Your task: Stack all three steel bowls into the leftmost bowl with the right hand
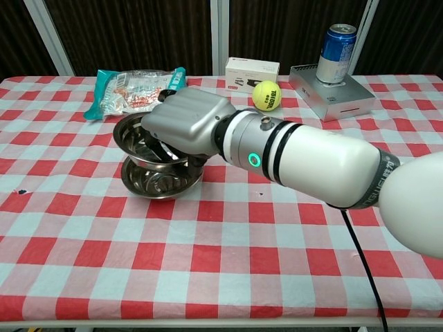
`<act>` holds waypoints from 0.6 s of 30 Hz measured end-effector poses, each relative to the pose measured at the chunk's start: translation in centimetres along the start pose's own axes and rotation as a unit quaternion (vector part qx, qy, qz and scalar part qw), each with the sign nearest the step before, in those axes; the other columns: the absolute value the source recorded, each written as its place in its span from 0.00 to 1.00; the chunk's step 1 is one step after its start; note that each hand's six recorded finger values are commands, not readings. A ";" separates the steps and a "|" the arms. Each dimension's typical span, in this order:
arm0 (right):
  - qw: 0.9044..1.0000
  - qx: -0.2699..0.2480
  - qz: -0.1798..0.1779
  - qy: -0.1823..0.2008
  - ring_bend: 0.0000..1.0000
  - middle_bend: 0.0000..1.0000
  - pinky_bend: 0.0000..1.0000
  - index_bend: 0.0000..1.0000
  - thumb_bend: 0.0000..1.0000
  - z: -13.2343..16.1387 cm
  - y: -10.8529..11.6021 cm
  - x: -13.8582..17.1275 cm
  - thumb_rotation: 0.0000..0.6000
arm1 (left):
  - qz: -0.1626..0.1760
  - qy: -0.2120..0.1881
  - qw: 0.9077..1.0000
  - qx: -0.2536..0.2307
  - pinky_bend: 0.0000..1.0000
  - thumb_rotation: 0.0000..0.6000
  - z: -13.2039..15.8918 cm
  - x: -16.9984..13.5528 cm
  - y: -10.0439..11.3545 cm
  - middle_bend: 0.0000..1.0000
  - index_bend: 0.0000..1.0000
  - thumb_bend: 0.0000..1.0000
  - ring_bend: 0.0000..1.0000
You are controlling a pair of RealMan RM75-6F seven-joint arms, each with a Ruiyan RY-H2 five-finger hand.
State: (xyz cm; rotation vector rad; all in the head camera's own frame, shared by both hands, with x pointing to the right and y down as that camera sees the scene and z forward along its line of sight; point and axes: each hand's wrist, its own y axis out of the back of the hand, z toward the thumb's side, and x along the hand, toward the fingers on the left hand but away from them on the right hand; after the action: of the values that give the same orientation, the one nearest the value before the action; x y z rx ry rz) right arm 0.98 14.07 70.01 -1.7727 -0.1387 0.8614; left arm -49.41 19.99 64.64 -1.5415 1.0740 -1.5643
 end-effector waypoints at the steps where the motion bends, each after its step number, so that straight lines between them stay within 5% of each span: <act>1: 1.000 -0.001 0.005 0.004 0.19 0.44 0.01 0.48 0.01 0.1 -0.1 0.0 1.00 | 0.001 0.000 1.000 0.000 0.25 1.00 0.0 0.0 0.0 0.19 0.19 0.08 0.15; 9: 1.000 0.010 0.026 0.011 0.01 0.23 0.00 0.19 0.00 -1.3 0.4 0.4 1.00 | -0.003 -0.004 1.000 0.002 0.25 1.00 0.2 0.2 -0.1 0.19 0.19 0.08 0.15; 18: 0.999 0.033 -0.005 -0.031 0.00 0.22 0.00 0.16 0.00 -5.2 5.0 3.7 1.00 | -0.002 -0.005 1.000 0.003 0.25 1.00 0.5 0.9 -0.2 0.19 0.19 0.08 0.15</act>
State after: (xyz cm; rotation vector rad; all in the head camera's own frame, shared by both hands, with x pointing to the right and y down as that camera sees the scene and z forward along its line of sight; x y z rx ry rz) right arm 5.25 9.90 64.60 -1.6827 -0.1582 0.9038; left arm -48.95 19.21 65.25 -1.5465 1.0604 -1.5602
